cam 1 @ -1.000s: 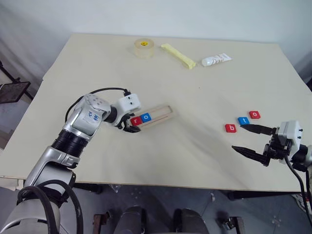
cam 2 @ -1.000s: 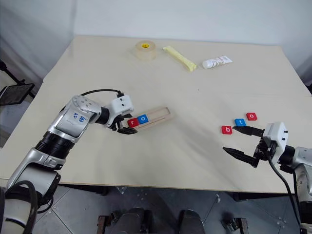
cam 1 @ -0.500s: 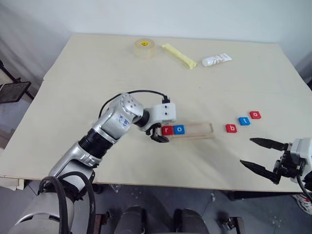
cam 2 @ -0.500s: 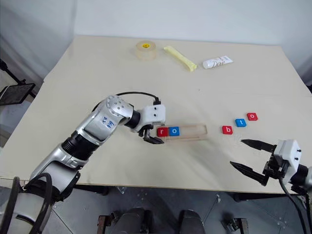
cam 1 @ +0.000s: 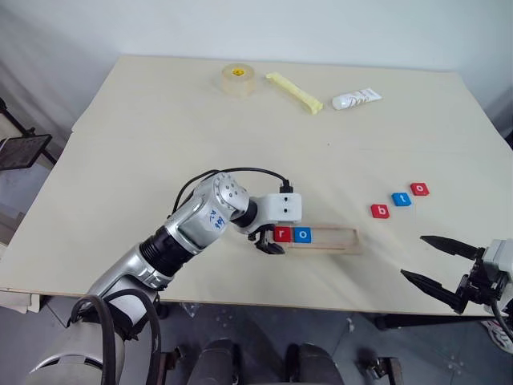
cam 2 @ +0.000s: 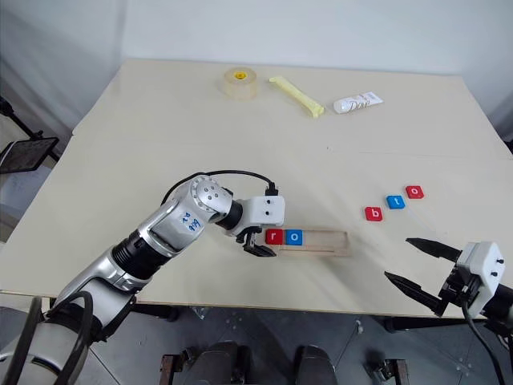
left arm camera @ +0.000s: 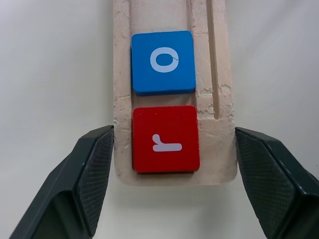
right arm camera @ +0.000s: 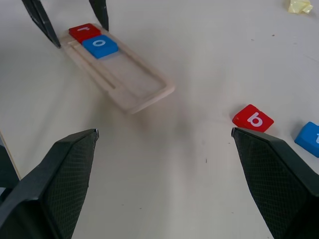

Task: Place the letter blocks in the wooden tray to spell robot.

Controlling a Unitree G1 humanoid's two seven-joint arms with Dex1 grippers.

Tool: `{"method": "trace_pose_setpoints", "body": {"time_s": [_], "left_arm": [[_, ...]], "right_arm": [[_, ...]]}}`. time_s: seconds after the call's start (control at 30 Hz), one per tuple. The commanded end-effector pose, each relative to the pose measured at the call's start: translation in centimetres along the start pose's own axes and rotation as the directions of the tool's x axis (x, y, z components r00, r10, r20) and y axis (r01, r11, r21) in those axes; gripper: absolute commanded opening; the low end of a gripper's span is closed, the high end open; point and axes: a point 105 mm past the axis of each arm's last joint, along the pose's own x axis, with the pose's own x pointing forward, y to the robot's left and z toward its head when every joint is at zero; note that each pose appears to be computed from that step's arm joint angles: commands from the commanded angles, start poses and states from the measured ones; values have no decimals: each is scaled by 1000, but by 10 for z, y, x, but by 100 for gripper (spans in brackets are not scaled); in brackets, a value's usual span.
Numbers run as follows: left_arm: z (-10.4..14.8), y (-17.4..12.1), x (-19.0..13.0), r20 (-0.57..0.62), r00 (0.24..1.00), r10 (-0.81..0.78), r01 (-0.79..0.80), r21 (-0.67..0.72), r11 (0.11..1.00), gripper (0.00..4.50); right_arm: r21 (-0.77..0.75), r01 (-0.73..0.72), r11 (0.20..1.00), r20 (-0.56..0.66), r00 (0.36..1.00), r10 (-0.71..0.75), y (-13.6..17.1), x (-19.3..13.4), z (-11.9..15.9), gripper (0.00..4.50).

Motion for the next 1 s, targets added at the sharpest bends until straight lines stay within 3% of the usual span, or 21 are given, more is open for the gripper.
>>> {"method": "trace_pose_setpoints", "body": {"time_s": [0.03,0.3,0.4,0.6,0.8,1.0], "left_arm": [[10,2,-2,15,1000,26,-26,42,999,341],[17,5,3,27,999,20,-22,53,998,341],[17,5,4,25,1000,15,-16,60,998,444],[21,16,-6,55,996,73,-76,45,996,448],[20,33,-51,234,959,163,-150,-74,986,448],[15,40,-98,496,838,225,-173,-150,973,448]], "right_arm": [[-36,21,999,29,999,-20,0,-2,9,450],[-30,28,999,27,999,-27,2,1,6,450],[-28,30,999,25,999,-29,2,1,6,450],[-30,37,999,25,999,-36,0,1,8,450],[-13,85,996,31,996,-84,-6,-1,12,450],[42,189,981,35,981,-190,-20,-1,12,450]]}}
